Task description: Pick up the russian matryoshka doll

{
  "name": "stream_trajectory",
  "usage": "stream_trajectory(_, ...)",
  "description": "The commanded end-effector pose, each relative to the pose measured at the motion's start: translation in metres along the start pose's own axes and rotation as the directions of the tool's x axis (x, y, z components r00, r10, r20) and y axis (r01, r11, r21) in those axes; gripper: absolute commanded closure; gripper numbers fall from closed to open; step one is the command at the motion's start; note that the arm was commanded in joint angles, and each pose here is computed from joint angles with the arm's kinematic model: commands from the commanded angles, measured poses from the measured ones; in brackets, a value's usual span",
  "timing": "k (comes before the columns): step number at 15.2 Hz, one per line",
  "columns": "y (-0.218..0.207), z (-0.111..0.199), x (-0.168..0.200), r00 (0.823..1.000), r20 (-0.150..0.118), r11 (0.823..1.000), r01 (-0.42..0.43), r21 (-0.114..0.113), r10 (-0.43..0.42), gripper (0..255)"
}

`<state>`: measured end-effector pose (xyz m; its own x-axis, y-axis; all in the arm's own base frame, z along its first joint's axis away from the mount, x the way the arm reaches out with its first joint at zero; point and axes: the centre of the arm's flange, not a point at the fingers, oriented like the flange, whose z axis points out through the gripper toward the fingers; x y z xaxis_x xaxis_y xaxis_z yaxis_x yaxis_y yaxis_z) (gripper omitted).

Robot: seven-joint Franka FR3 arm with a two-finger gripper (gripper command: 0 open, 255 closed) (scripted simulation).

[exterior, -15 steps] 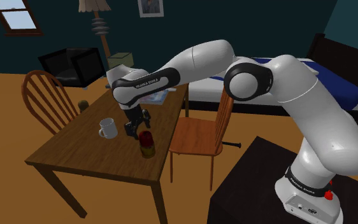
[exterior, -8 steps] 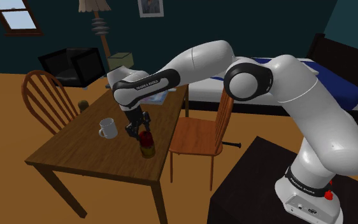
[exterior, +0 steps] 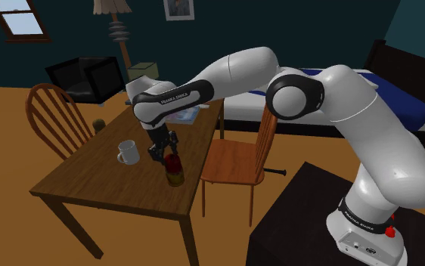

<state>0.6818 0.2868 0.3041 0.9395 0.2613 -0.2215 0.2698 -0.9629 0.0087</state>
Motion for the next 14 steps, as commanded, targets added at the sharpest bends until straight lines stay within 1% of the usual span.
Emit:
stream_trajectory(1,0.001,-0.010,-0.003,1.000,0.000,1.000,0.000,0.000,0.000,255)
stream_trajectory(12,0.001,-0.066,-0.016,1.000,0.000,1.000,0.000,0.000,0.000,255)
stream_trajectory(14,0.001,-0.067,-0.016,1.000,0.000,1.000,0.000,0.000,0.000,255)
